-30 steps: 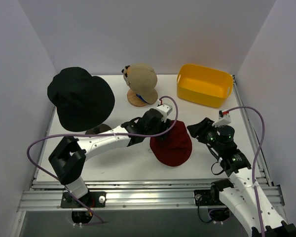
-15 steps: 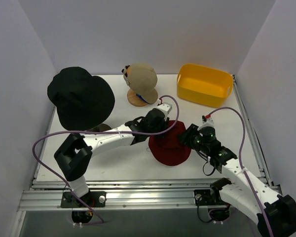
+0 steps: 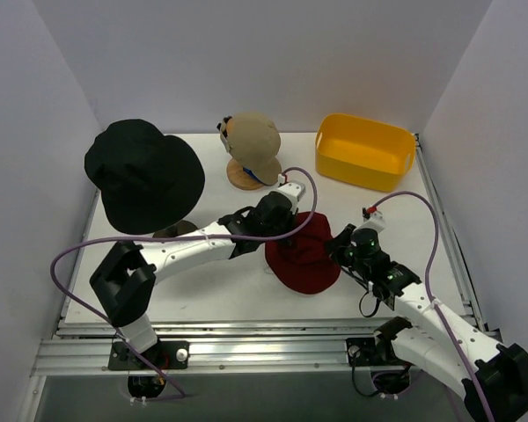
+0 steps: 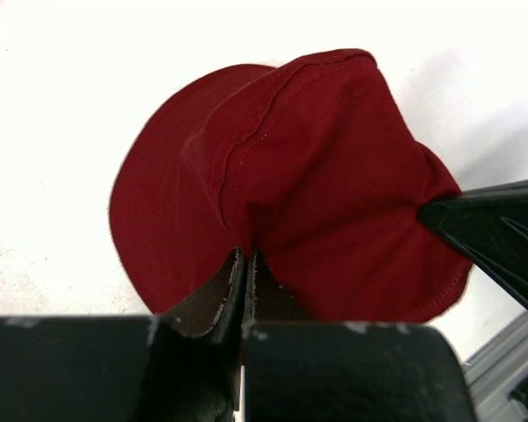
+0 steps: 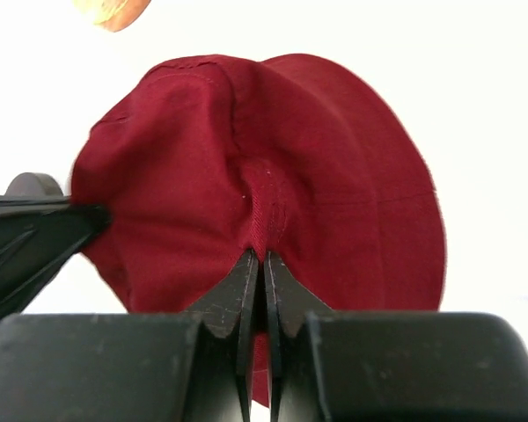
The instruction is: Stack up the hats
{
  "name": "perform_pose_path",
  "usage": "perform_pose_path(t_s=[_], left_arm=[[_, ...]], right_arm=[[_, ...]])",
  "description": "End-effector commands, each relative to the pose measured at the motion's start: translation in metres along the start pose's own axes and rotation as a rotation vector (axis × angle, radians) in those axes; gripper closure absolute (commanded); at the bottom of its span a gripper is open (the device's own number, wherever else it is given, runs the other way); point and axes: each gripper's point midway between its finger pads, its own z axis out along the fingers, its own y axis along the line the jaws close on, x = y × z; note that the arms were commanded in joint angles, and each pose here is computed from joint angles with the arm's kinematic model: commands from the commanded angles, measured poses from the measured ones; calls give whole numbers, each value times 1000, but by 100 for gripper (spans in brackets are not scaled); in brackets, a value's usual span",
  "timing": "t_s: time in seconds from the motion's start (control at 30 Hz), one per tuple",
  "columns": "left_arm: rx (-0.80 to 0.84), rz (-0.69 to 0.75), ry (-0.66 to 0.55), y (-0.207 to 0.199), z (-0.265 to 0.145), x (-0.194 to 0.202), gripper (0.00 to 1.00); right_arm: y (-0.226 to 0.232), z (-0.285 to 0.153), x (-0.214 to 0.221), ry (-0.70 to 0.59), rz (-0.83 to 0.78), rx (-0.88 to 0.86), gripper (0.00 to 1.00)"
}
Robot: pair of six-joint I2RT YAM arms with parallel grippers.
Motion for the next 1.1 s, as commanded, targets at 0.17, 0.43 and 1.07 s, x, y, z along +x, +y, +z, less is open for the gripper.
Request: perform_pose_path(t_s=[0.17,0.43,1.07], left_arm=[[44,-44,-161,-11,-68,-71,98],[13,-34,-266,-17,-149,-133,98],[-205,-101,-601,50,-364,-230,98]], right_arm=[[26,-26,-51,-133,-51,-28,100],[104,-71,-132,-270,-117,-192,100],[342,-173,-260,-408,-235,-801,100]])
